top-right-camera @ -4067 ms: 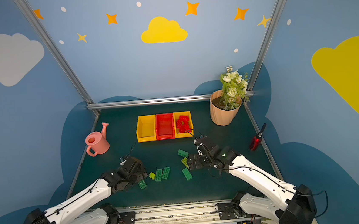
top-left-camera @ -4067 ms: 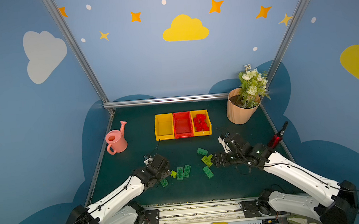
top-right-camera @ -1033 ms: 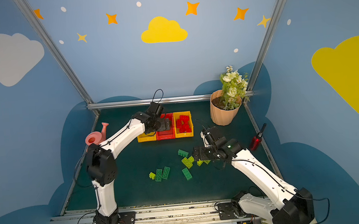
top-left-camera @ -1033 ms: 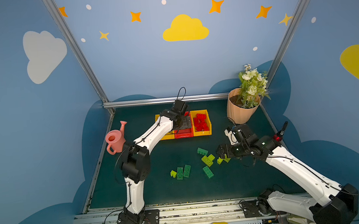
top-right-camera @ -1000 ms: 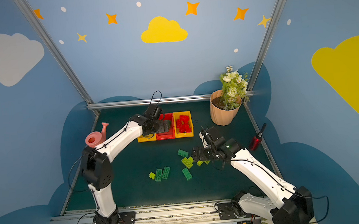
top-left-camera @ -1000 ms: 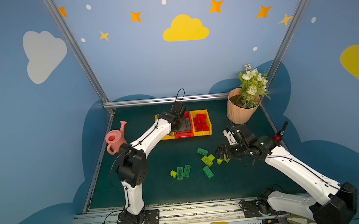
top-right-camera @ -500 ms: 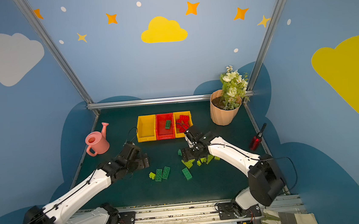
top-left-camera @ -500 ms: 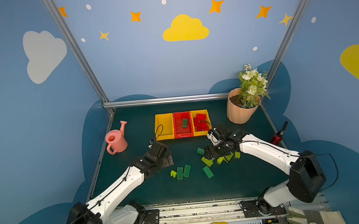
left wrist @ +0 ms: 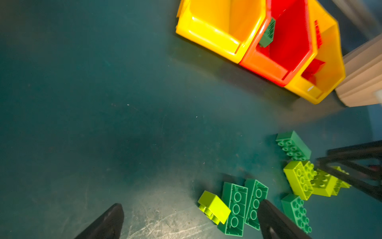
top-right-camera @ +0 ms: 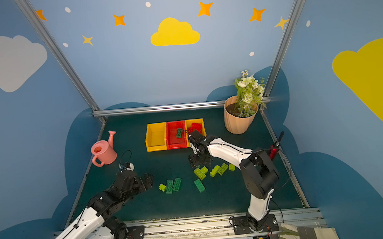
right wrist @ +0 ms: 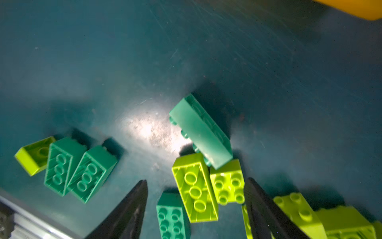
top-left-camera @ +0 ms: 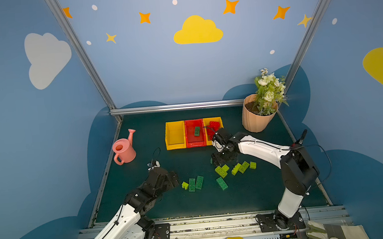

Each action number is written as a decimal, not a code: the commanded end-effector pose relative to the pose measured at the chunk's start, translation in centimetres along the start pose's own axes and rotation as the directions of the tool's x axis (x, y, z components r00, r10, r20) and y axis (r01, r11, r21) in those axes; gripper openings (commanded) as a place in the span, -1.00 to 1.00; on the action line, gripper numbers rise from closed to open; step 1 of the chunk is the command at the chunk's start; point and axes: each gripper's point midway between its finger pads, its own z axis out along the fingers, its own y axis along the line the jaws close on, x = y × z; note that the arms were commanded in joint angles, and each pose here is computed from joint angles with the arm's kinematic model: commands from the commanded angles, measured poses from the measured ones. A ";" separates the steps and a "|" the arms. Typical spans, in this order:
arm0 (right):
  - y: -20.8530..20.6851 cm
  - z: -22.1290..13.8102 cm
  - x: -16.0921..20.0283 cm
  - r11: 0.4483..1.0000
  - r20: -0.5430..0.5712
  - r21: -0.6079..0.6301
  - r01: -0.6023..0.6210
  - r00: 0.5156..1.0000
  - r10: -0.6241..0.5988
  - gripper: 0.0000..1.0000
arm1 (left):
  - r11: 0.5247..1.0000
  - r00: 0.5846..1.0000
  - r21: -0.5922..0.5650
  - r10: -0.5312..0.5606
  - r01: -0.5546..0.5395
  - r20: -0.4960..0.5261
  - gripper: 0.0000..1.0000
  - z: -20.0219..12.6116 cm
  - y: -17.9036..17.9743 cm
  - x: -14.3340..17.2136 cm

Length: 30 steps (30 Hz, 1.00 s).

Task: Sort the legos into containers by color
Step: Pick up the lego from the center of the table.

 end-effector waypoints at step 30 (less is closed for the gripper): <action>1.3 2.0 -2.6 0.998 -0.073 -0.012 0.058 0.996 -0.059 -0.70 | 1.000 0.999 -0.007 0.026 -0.026 0.027 1.00 0.5 -0.8 -1.3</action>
